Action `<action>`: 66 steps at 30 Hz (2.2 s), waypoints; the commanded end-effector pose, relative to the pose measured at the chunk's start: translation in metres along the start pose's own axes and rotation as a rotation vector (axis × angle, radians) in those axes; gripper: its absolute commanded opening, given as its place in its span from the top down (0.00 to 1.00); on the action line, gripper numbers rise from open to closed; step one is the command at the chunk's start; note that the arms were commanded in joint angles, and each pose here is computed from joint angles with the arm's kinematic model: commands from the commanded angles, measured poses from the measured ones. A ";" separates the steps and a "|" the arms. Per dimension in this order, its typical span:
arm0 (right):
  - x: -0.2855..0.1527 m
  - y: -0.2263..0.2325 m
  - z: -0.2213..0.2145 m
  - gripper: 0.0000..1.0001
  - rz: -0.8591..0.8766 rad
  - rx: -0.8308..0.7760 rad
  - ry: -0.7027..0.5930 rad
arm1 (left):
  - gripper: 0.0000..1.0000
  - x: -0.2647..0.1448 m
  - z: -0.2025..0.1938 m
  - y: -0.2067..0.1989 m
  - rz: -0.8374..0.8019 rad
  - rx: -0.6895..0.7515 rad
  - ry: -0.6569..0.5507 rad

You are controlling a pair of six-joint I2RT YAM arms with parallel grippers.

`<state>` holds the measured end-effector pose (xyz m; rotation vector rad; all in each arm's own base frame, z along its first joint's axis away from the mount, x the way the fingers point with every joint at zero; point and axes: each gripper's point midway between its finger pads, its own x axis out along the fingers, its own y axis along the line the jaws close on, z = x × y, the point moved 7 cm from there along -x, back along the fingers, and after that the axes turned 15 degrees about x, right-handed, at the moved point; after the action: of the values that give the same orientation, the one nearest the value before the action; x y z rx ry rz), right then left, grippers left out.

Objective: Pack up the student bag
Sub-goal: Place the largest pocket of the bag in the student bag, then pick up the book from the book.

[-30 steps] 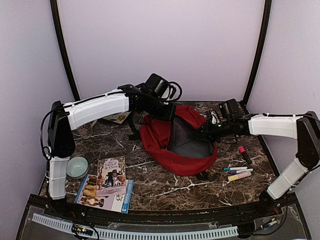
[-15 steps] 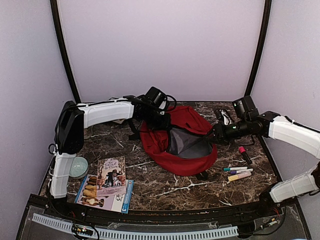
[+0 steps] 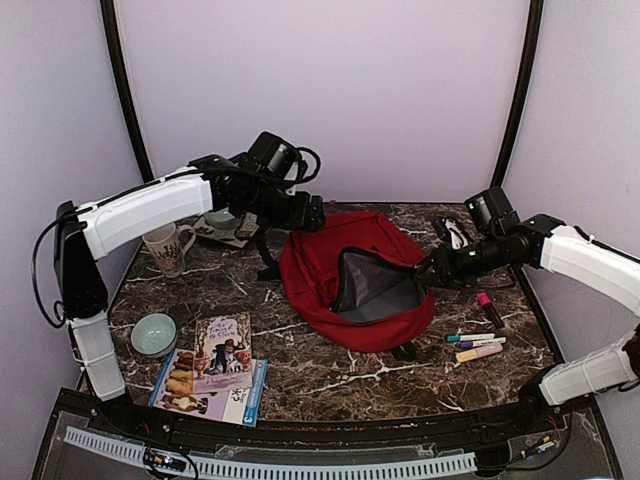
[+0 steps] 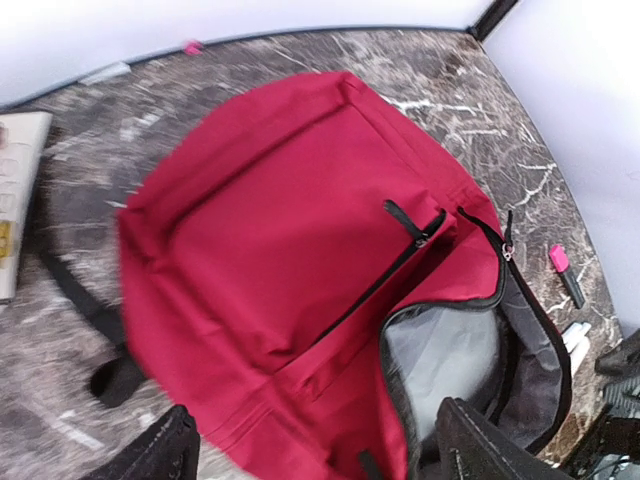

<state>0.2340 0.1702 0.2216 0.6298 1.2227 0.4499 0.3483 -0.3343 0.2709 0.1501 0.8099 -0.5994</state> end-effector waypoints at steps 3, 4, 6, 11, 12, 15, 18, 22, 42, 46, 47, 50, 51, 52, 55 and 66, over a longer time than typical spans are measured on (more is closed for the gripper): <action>-0.010 0.007 0.005 0.66 -0.012 -0.046 -0.035 | 0.13 -0.078 -0.036 0.036 0.250 0.103 0.058; -0.011 0.008 0.006 0.66 -0.010 -0.048 -0.038 | 0.13 -0.086 -0.044 0.039 0.263 0.104 0.065; -0.012 0.013 0.009 0.66 -0.005 -0.053 -0.042 | 0.13 -0.101 -0.058 0.044 0.270 0.071 0.089; -0.016 0.022 0.023 0.65 -0.022 -0.069 -0.082 | 0.16 -0.128 -0.102 0.048 0.240 -0.063 0.175; -0.016 0.024 0.026 0.65 -0.026 -0.069 -0.089 | 0.17 -0.133 -0.111 0.050 0.245 -0.096 0.195; -0.016 0.029 0.032 0.65 -0.025 -0.069 -0.099 | 0.18 -0.144 -0.142 0.053 0.239 -0.194 0.259; -0.015 0.031 0.034 0.65 -0.014 -0.065 -0.094 | 0.18 -0.147 -0.172 0.052 0.221 -0.279 0.358; -0.022 0.039 0.037 0.64 0.001 -0.069 -0.115 | 0.14 -0.140 -0.211 0.053 0.238 -0.339 0.525; -0.038 0.013 0.008 0.62 -0.045 0.004 -0.149 | 0.08 -0.053 -0.213 0.018 0.475 -0.289 0.806; -0.040 0.007 0.002 0.62 -0.062 0.012 -0.148 | 0.14 -0.035 -0.218 0.020 0.534 -0.239 0.837; -0.040 0.006 0.001 0.61 -0.065 0.012 -0.147 | 0.15 -0.032 -0.219 0.021 0.557 -0.220 0.844; -0.042 0.004 0.000 0.62 -0.075 0.012 -0.150 | 0.17 -0.022 -0.225 0.023 0.580 -0.179 0.863; -0.042 0.003 -0.001 0.61 -0.078 0.011 -0.153 | 0.18 -0.018 -0.227 0.023 0.575 -0.173 0.863; -0.042 0.002 -0.001 0.61 -0.080 0.013 -0.154 | 0.19 -0.014 -0.230 0.022 0.570 -0.167 0.869; -0.040 0.002 -0.001 0.61 -0.086 0.014 -0.149 | 0.20 -0.004 -0.236 0.019 0.558 -0.158 0.884; -0.041 0.001 -0.001 0.61 -0.102 0.017 -0.145 | 0.33 0.008 -0.277 0.025 0.633 -0.136 0.911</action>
<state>0.2214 0.1467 0.2521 0.6098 1.1219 0.3166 0.2000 -0.2395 0.0937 0.5012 1.5762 0.0977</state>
